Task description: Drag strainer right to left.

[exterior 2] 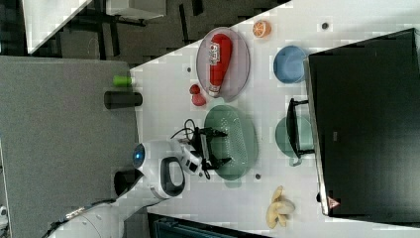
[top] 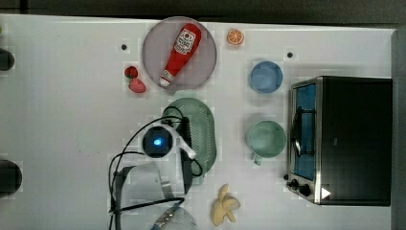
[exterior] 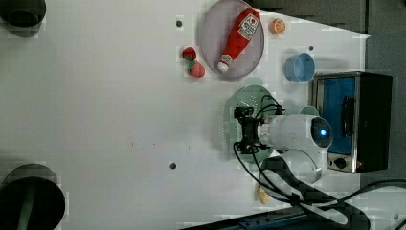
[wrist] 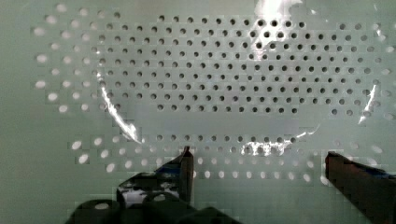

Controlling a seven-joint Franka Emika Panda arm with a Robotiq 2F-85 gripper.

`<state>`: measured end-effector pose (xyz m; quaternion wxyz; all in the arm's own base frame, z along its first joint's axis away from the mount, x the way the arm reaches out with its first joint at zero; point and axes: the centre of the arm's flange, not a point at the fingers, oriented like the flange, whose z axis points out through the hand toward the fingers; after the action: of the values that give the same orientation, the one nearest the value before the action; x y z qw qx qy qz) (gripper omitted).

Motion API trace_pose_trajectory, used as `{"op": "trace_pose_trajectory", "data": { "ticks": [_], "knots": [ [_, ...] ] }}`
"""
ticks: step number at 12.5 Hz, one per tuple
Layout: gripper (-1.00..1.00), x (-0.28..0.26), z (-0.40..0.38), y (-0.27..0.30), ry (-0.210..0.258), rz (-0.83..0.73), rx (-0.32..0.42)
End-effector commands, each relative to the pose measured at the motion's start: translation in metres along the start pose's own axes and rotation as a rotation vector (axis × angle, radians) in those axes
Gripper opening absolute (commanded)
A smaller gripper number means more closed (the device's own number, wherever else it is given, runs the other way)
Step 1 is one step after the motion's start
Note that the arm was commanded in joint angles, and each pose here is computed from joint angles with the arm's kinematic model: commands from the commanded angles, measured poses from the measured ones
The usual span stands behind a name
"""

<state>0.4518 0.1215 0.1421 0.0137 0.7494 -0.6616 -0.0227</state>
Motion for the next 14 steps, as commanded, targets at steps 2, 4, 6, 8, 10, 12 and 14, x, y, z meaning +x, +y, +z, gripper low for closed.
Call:
{"op": "trace_pose_trajectory", "data": {
  "ticks": [2,4,6,8,10,12,14],
  "knots": [
    [1.00,-0.069,-0.002,-0.014,-0.024,0.083,0.003],
    [1.00,-0.095,-0.002,-0.018,-0.030,0.076,-0.003],
    [1.00,-0.119,-0.002,-0.023,-0.034,0.092,-0.007],
    [1.00,-0.142,-0.003,-0.029,-0.036,0.084,-0.009],
    [1.00,-0.163,-0.003,-0.033,-0.038,0.081,-0.013],
    [1.00,-0.182,-0.004,-0.035,-0.051,0.093,-0.011],
    [1.00,-0.201,-0.003,-0.037,-0.070,0.100,-0.010]
  ]
}}
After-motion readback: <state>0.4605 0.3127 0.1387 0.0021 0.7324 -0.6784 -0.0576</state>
